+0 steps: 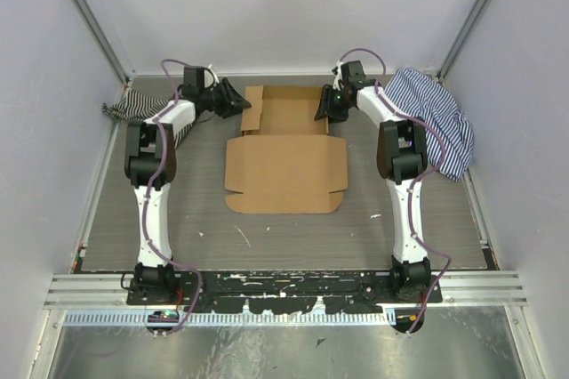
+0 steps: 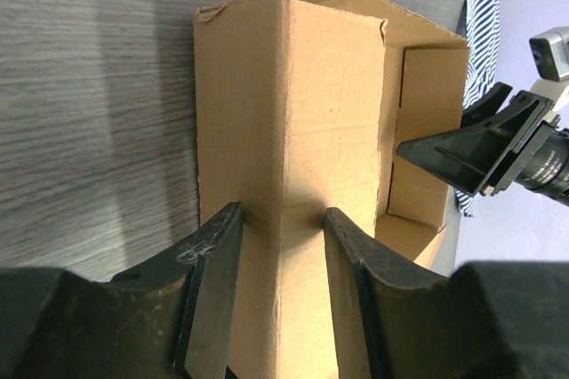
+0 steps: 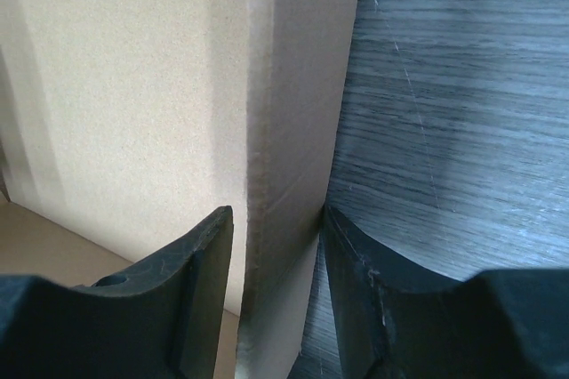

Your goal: Fold the paper box

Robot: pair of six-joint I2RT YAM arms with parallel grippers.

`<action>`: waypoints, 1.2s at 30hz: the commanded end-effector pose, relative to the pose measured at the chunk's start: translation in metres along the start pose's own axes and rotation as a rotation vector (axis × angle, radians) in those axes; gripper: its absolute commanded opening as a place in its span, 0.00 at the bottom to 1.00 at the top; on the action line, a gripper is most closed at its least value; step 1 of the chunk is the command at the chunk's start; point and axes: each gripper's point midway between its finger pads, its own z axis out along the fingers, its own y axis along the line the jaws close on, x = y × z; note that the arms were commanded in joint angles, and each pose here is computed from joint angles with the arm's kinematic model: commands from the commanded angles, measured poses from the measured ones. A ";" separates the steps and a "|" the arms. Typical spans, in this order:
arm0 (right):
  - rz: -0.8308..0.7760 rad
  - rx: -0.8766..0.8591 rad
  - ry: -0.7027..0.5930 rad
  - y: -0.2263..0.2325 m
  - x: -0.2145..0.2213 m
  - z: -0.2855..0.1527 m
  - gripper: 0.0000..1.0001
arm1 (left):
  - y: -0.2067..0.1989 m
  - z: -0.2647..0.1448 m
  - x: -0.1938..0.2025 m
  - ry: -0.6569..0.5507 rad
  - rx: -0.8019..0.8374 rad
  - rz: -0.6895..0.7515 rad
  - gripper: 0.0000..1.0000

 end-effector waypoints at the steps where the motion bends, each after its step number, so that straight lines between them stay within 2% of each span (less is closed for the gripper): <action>1: -0.027 -0.014 -0.001 0.007 0.000 0.000 0.51 | -0.026 -0.009 0.000 0.009 0.001 0.056 0.48; 8: -0.027 -0.016 -0.003 0.008 0.001 -0.004 0.51 | -0.030 -0.011 0.008 0.022 -0.041 0.095 0.48; 17: -0.030 0.001 -0.002 0.009 0.005 -0.008 0.50 | -0.020 -0.013 0.024 0.062 -0.225 0.193 0.45; 23: -0.027 -0.005 0.008 0.011 0.012 -0.008 0.50 | -0.010 -0.019 0.022 0.057 -0.393 0.284 0.36; 30: -0.029 -0.010 0.001 0.014 0.011 -0.012 0.50 | 0.000 -0.026 0.020 0.064 -0.502 0.333 0.22; 36: -0.031 -0.006 0.008 0.016 0.016 -0.011 0.50 | 0.004 -0.033 0.023 0.093 -0.660 0.448 0.16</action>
